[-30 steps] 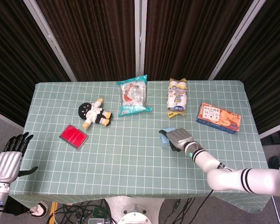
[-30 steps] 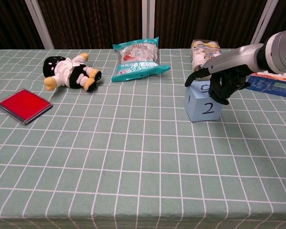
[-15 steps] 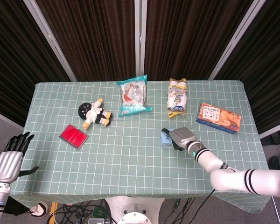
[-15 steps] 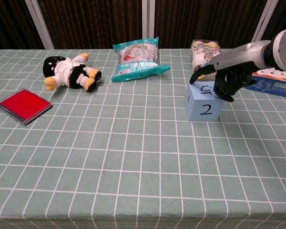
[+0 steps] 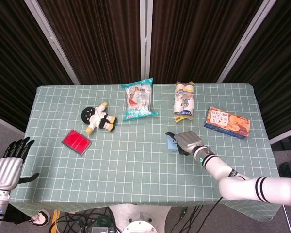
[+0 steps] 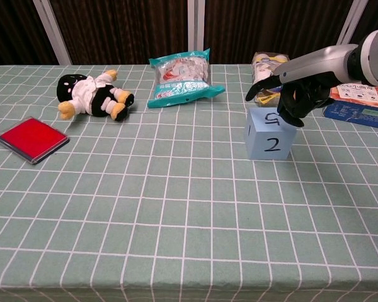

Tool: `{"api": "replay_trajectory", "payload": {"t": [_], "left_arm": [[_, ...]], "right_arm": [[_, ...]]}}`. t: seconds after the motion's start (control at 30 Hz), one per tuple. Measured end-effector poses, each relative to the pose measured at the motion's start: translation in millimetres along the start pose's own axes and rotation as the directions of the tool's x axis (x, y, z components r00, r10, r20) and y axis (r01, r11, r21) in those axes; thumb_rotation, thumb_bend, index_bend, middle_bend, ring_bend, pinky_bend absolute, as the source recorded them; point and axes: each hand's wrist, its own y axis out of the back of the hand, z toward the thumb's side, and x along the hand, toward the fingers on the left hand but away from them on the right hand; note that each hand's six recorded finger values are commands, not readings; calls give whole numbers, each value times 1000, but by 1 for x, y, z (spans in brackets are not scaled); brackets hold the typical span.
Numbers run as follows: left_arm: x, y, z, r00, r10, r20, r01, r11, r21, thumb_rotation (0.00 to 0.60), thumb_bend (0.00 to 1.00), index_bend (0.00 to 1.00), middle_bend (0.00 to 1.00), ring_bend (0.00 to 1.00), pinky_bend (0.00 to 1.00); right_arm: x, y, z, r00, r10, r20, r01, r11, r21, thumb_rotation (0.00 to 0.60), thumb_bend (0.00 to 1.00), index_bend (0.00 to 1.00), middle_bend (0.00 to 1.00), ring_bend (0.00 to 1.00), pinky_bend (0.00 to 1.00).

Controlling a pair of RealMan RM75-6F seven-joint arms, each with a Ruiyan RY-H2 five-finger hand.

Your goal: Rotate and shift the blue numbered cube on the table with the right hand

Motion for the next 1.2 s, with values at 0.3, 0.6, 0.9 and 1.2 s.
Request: {"api": "replay_trajectory", "payload": {"t": [0.3, 0.6, 0.9, 1.2], "left_arm": [[1, 6, 4, 1000, 24, 6, -24, 1000, 5, 600, 0, 43, 0, 0, 5], [1, 1, 19, 999, 14, 38, -15, 1000, 13, 600, 0, 42, 0, 0, 5], [-2, 5, 35, 996, 61, 67, -61, 998, 5, 600, 0, 42, 0, 0, 0], [-7, 15, 28, 994, 103, 47, -104, 995, 10, 600, 0, 41, 0, 0, 0]], "right_arm": [[34, 38, -29, 925, -378, 39, 376, 925, 61, 600, 1000, 93, 955, 855, 830], [120, -15, -114, 812, -558, 171, 539, 829, 148, 600, 0, 0, 0, 0, 0], [184, -68, -162, 753, -609, 249, 605, 790, 104, 600, 0, 0, 0, 0, 0], [201, -109, -156, 784, -573, 238, 580, 813, 46, 600, 0, 0, 0, 0, 0]]}}
